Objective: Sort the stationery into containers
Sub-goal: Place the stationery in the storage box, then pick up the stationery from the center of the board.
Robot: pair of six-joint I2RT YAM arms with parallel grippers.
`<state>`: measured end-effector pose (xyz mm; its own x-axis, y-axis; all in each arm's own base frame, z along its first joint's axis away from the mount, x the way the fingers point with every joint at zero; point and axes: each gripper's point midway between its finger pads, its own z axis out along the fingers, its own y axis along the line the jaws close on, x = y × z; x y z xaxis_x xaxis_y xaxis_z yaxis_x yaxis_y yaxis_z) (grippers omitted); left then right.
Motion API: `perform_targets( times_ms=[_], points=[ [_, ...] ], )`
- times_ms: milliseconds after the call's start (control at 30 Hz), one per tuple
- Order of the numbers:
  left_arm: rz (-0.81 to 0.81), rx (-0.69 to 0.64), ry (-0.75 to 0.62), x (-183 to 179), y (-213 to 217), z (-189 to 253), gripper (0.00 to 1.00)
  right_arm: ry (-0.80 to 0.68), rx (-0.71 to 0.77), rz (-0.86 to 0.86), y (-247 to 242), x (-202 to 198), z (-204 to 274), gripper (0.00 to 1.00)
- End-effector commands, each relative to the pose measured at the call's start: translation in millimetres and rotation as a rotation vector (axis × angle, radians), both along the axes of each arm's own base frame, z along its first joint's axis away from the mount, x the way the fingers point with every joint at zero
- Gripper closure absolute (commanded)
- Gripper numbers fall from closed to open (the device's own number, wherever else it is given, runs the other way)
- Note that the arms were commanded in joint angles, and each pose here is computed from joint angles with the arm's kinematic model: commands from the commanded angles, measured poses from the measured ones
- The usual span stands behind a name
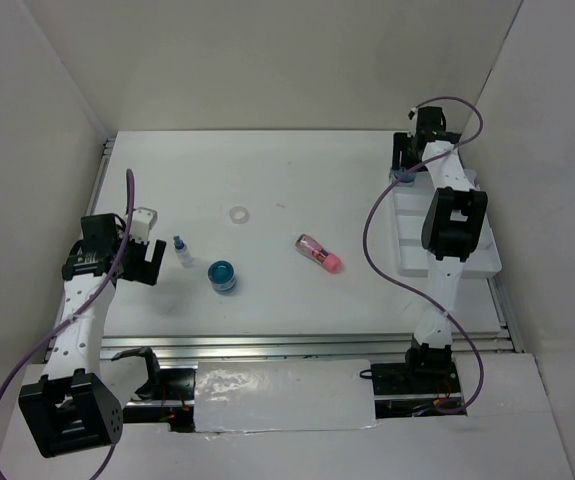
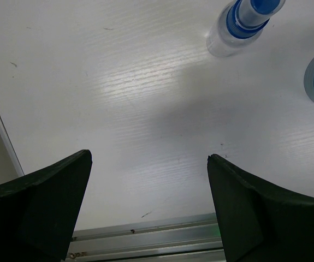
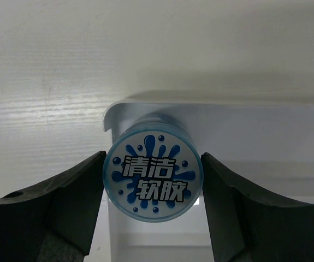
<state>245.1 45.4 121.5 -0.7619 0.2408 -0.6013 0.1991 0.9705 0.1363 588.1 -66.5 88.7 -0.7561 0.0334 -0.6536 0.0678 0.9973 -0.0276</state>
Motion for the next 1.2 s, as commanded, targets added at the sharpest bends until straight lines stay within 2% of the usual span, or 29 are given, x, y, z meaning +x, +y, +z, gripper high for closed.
perform_targets(
  times_ms=[0, 100, 133, 167, 300, 600, 733, 767, 833, 867, 900, 1000, 1167],
  points=[
    [-0.03, -0.005, -0.04, 7, -2, 11, 0.01, -0.07, -0.007, -0.011, -5, 15, 20, 0.57],
    [-0.045, -0.004, -0.042, 6, -3, 12, 0.01, -0.06, -0.001, -0.018, -5, 14, 15, 0.39],
    [-0.053, -0.007, -0.042, 5, -5, 12, 0.01, -0.06, 0.0, -0.019, -5, 14, 16, 0.27],
    [-0.067, -0.007, -0.047, 6, -6, 13, 0.01, -0.061, -0.013, -0.038, -9, 12, 19, 0.22],
    [-0.118, -0.016, -0.081, 3, -14, 25, 0.01, -0.073, 0.005, -0.041, -6, 5, 31, 0.12],
    [-0.32, -0.065, -0.22, -4, -46, 78, 0.01, -0.185, 0.122, 0.052, 27, -25, 119, 0.09],
    [-0.481, -0.06, -0.196, -18, -63, 82, 0.01, -0.216, 0.193, 0.124, 50, -60, 153, 0.09],
    [-0.512, -0.066, -0.179, -19, -67, 80, 0.01, -0.18, 0.231, 0.149, 59, -72, 140, 0.09],
    [-0.576, -0.048, -0.155, -22, -72, 76, 0.02, -0.198, 0.26, 0.179, 69, -91, 153, 0.1],
    [-0.602, -0.047, -0.139, -23, -76, 73, 0.02, -0.151, 0.283, 0.186, 74, -103, 136, 0.1],
    [-0.618, -0.033, -0.132, -22, -77, 71, 0.02, -0.166, 0.301, 0.208, 81, -114, 145, 0.1],
    [-0.686, -0.02, -0.104, -19, -91, 68, 0.02, -0.12, 0.349, 0.234, 93, -139, 131, 0.11],
    [-0.831, -0.012, -0.031, -10, -127, 62, 0.02, -0.05, 0.395, 0.262, 105, -165, 109, 0.12]
  ],
)
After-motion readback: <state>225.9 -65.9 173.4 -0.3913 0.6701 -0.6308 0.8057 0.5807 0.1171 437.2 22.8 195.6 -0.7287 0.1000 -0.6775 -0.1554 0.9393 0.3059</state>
